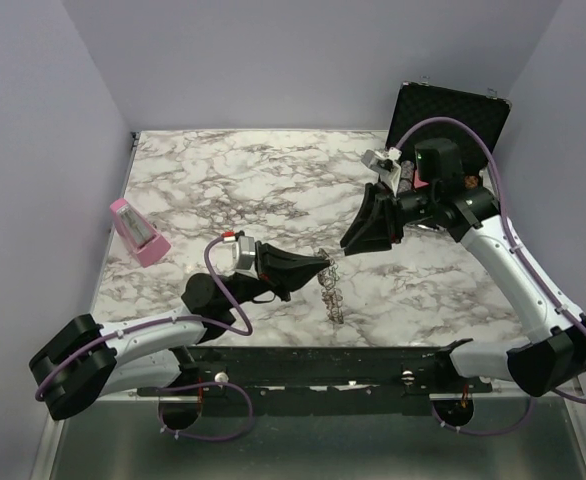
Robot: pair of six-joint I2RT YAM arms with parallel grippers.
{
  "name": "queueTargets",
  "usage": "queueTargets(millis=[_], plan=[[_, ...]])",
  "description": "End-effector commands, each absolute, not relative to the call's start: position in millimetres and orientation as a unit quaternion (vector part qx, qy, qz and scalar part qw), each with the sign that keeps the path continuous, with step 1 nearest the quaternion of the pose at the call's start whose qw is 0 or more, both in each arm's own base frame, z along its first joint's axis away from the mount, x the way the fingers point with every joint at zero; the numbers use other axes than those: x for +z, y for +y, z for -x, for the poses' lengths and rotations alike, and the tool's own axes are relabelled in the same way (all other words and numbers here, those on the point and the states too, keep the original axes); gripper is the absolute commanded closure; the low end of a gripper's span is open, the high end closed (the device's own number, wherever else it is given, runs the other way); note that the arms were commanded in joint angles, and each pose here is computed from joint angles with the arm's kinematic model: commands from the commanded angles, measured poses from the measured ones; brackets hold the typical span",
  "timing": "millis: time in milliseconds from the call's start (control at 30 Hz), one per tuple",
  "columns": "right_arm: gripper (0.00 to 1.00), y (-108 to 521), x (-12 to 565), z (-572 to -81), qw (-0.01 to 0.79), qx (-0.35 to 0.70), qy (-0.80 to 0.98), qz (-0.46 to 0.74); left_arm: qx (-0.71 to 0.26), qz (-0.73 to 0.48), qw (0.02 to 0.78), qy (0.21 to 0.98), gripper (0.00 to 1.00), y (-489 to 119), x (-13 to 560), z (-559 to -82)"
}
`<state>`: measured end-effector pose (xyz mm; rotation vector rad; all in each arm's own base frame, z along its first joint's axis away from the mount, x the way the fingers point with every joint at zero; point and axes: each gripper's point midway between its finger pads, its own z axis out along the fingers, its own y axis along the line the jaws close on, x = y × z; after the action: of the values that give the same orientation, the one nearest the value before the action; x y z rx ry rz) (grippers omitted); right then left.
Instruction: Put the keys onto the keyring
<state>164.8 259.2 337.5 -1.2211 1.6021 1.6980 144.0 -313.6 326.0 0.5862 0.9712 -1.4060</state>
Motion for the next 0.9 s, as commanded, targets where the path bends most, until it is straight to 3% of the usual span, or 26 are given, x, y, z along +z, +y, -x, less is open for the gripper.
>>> queueTargets(millis=[0,267,867], plan=[[0.6,254.9,319.5,-169.9,0.268,0.583,0.602,0.475,-0.62,-0.249,0.658,0.348,1.0,-296.5,361.2,-129.6],[0.6,255.7,312.0,-161.2,0.275,0.575,0.577,0.511,-0.629,-0.244,0.651,0.349,1.0,-302.5,364.0,-133.3],[0.71,265.9,303.1,-153.0,0.266,0.567,0.579,0.522,-0.633,-0.234,0.648,0.353,1.0,-307.8,365.6,-138.7]])
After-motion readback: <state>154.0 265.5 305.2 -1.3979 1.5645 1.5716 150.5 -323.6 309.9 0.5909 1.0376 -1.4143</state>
